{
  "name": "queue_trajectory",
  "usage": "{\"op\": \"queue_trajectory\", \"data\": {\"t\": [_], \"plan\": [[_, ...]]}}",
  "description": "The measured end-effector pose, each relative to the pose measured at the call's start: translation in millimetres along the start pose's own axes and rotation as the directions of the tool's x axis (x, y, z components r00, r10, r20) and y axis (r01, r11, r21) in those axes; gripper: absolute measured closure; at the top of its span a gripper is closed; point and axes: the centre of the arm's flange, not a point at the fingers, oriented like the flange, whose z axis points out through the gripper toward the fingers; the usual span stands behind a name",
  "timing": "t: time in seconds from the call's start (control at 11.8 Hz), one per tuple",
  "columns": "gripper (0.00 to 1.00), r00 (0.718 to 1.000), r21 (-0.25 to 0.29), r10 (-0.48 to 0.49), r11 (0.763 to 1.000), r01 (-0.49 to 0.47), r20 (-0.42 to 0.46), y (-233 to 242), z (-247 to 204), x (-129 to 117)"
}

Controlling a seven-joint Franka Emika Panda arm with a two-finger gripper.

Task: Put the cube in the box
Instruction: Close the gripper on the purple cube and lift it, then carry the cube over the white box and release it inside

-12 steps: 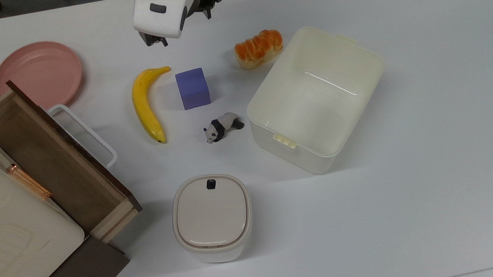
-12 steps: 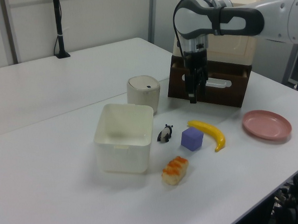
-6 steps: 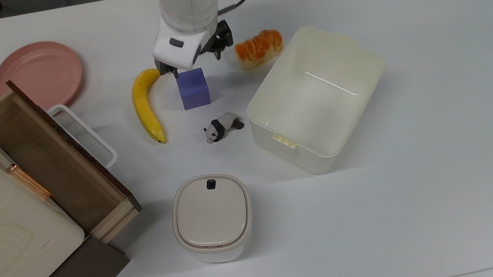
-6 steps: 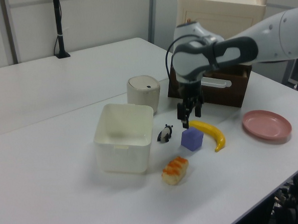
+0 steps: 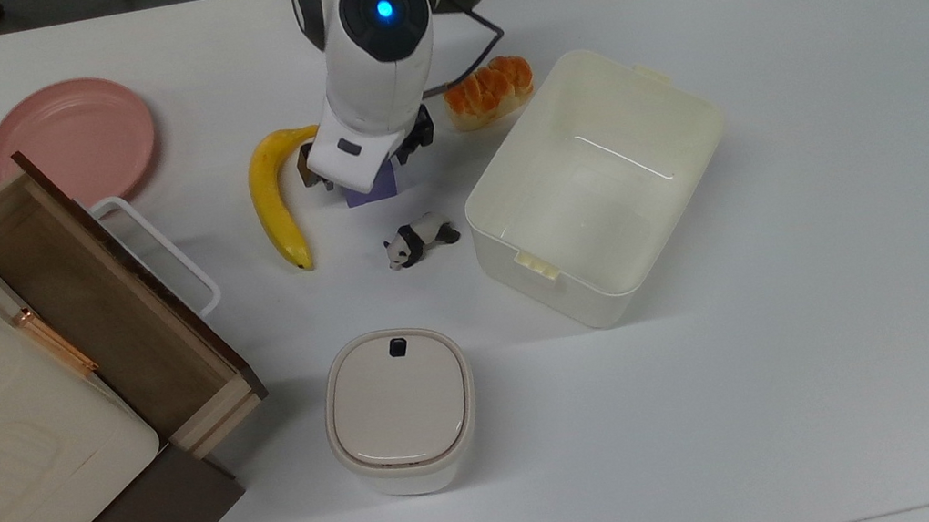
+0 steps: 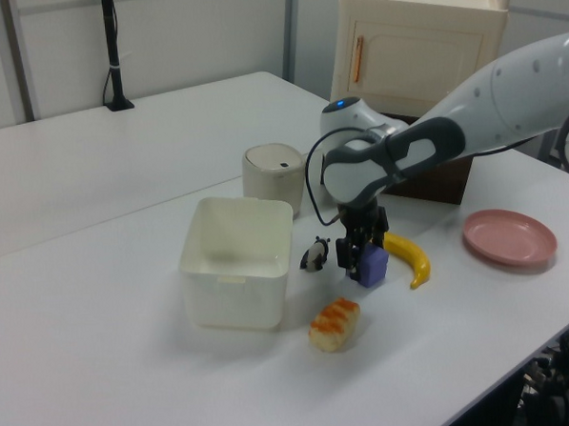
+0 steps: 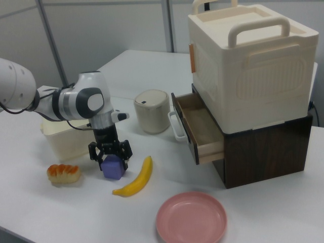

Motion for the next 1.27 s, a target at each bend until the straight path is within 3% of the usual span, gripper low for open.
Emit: {"op": "queue_trajectory", "data": {"t": [0.08,0.25,0.34,0.59,0.85,1.1,1.27], "plan": [[0.06,1.0,-0.006,-0.003,1.0,0.003,0.002,-1,5,3],[0.37,1.0,-0.015,-0.013,1.0,0.012,-0.027,-7,-11,6],[0.42,0.999,-0.019,-0.01,1.0,0.009,-0.045,-5,-31,4],[0.43,0.998,-0.008,-0.001,1.0,0.001,-0.067,12,-129,-9],[0.43,0.979,0.086,0.015,0.996,0.002,-0.203,0,-227,-10],[0.43,0.958,0.101,0.045,0.995,-0.017,-0.282,-80,-249,12],[0.38,0.934,0.13,0.135,0.987,-0.096,-0.33,-141,-237,39]]}}
